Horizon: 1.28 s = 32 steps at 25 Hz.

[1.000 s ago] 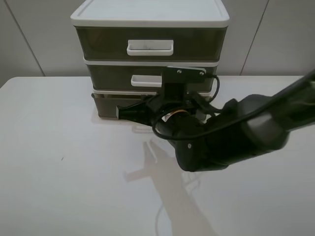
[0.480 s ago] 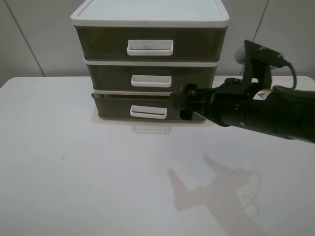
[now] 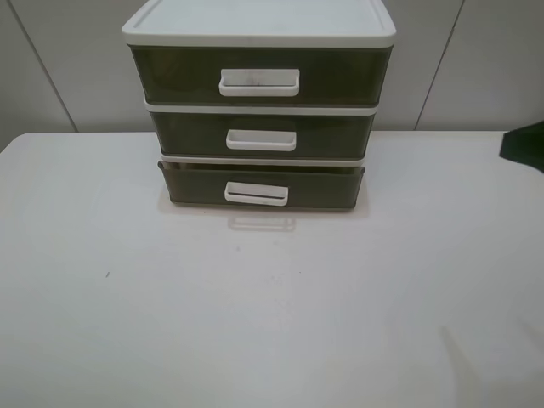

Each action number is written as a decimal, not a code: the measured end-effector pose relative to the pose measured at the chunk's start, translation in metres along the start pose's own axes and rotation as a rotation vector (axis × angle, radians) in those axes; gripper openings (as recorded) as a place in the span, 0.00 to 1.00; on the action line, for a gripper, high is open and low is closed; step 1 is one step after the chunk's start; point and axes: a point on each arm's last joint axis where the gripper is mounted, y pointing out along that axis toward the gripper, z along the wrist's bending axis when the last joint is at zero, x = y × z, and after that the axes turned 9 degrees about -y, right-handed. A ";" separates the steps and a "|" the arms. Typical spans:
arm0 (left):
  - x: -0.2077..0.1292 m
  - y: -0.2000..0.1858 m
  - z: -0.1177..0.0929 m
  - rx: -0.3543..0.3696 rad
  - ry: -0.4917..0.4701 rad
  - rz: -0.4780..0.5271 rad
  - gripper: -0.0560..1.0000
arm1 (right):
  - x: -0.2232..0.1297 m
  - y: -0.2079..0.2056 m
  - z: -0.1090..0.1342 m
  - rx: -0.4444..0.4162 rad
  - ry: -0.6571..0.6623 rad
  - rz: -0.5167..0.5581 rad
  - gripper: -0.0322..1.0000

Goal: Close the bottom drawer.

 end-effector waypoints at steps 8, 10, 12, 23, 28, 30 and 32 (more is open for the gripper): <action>0.000 0.000 0.000 0.000 0.000 0.000 0.73 | -0.020 -0.086 0.001 -0.132 -0.008 -0.177 0.83; 0.000 0.000 0.000 0.000 0.000 0.000 0.73 | -0.029 -0.097 0.003 -0.134 -0.010 -0.200 0.83; 0.000 0.000 0.000 0.000 0.000 0.000 0.73 | -0.035 -0.104 0.005 -0.137 -0.012 -0.231 0.83; 0.000 0.000 0.000 0.000 0.000 0.000 0.73 | -0.065 -0.105 0.005 -0.173 -0.027 -0.228 0.83; 0.000 0.000 0.000 0.000 0.000 0.000 0.73 | -0.079 -0.086 0.005 -0.151 -0.014 -0.120 0.83; 0.000 0.000 0.000 0.000 0.000 0.000 0.73 | -0.079 -0.086 0.005 -0.151 -0.012 -0.120 0.83; 0.000 0.000 0.000 0.000 0.000 0.000 0.73 | -0.079 -0.086 0.005 -0.151 -0.013 -0.120 0.83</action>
